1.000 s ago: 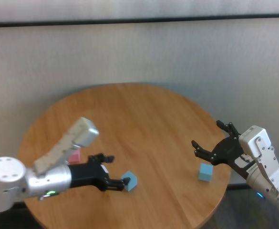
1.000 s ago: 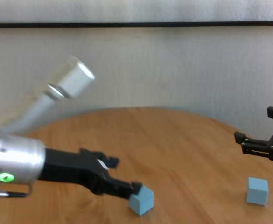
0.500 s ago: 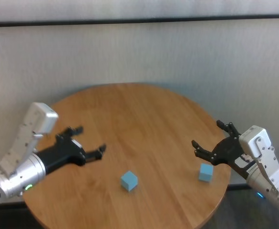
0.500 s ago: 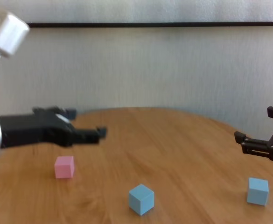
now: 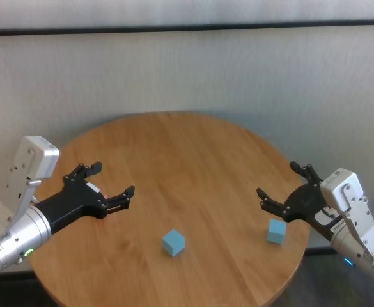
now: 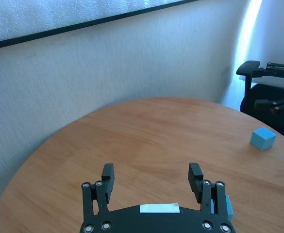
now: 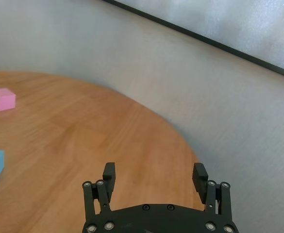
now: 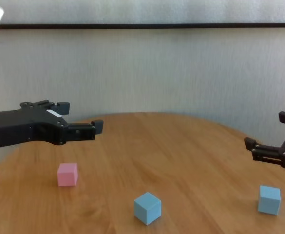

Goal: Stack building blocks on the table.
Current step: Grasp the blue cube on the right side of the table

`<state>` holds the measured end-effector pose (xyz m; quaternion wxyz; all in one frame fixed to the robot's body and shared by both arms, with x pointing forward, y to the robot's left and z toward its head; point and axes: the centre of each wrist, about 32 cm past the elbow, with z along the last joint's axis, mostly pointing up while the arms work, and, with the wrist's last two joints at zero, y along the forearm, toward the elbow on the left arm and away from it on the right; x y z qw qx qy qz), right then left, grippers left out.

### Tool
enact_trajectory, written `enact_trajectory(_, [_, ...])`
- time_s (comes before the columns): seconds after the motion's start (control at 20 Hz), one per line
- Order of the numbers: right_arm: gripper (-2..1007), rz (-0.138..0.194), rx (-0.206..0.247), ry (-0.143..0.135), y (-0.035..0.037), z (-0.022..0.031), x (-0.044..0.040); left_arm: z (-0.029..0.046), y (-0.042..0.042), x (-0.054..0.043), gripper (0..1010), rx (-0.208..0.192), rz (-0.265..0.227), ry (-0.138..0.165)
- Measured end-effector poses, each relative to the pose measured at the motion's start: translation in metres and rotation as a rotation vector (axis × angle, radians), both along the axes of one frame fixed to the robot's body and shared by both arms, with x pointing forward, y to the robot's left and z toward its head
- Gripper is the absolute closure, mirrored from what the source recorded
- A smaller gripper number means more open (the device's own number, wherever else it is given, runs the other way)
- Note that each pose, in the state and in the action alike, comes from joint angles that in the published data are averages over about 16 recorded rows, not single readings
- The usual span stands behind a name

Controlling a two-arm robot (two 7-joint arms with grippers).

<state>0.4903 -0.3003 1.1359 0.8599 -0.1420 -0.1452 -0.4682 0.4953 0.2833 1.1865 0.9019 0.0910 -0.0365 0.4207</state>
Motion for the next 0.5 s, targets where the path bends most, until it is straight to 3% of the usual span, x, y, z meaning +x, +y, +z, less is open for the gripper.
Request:
enact_trajectory(0.25, [4,0.061,-0.023,0.067,-0.0102,0.0138,-0.0076,-0.0001,0.0004,-0.0006,11,0.0,-0.004,0.001])
enact_trajectory(0.5, [4,0.136,-0.05,0.176,-0.0236,0.0318,-0.0172,-0.0004,-0.0003,0.0002,11,0.0,0.001,0.002])
